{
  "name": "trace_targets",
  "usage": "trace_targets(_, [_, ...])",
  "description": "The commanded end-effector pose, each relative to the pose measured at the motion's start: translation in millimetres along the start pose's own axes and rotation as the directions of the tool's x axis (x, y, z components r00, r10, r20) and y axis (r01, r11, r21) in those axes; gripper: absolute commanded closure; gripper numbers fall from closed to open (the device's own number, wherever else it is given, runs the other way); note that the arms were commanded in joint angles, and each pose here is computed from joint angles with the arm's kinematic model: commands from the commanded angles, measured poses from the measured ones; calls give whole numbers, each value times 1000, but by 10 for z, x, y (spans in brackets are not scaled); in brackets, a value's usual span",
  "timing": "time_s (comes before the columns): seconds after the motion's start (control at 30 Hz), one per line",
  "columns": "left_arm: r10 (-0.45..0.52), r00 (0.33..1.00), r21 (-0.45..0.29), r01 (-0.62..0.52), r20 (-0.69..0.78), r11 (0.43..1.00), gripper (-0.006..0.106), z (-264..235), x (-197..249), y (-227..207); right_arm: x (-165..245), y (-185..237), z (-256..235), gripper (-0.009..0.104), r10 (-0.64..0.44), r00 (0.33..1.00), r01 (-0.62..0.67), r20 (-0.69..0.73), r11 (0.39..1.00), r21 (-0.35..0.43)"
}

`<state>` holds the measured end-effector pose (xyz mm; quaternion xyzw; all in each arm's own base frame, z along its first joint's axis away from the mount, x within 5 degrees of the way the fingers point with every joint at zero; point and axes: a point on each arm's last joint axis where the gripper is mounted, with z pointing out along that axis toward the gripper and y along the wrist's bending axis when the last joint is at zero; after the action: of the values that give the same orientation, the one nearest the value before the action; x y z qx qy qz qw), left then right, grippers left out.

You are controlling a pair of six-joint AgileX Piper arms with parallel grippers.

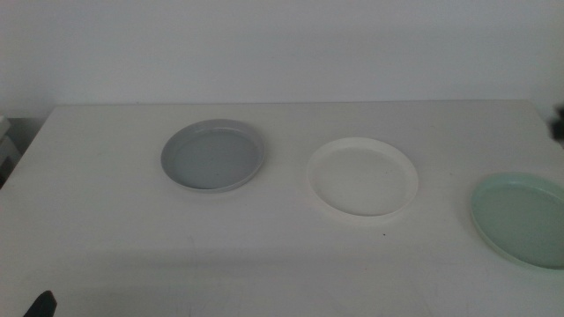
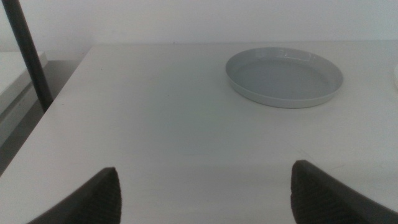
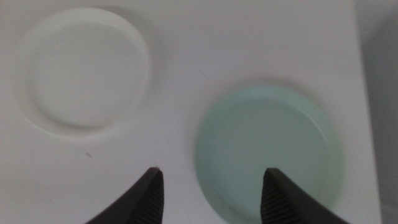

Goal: Stack the three bowls on top of each other.

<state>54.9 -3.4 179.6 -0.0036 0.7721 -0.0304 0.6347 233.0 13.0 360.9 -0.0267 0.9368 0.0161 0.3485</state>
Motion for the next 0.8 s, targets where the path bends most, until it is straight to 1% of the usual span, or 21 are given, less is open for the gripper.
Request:
trace_targets(0.0, [-14,996,2,14,92,1000,-4,-18,-90,0,-339,107,46,54,-33,997,34,63,999,-14])
trace_targets(0.1, [-14,996,2,14,92,1000,-4,-18,-90,0,-618,206,249,54,-9,999,10,31,999,-31])
trace_targets(0.17, [-14,996,2,14,92,1000,-4,-18,-90,0,-758,233,427,54,26,999,-27,-22,999,-34])
trace_targets(0.27, [-14,996,2,14,92,1000,-4,-18,-90,0,-892,251,706,54,63,993,-65,-97,998,-24])
trace_targets(0.4, [-14,996,2,14,92,1000,-4,-18,-90,0,-962,268,1072,54,90,982,-93,-168,996,-10])
trace_targets(0.47, [-14,996,2,14,92,1000,-4,-18,-90,0,-986,276,1242,54,48,981,-52,-187,999,-15])
trace_targets(0.53, [-14,996,2,14,92,1000,-4,-18,-90,0,-1005,306,1409,54,17,978,-26,-207,999,-44])
trace_targets(0.67, [-14,996,2,14,92,1000,-4,-18,-90,0,-1030,408,1749,54,8,968,-38,-250,992,-116])
trace_targets(0.77, [-14,996,2,14,92,1000,-4,-18,-90,0,-1033,419,1956,54,4,964,-37,-267,992,-118])
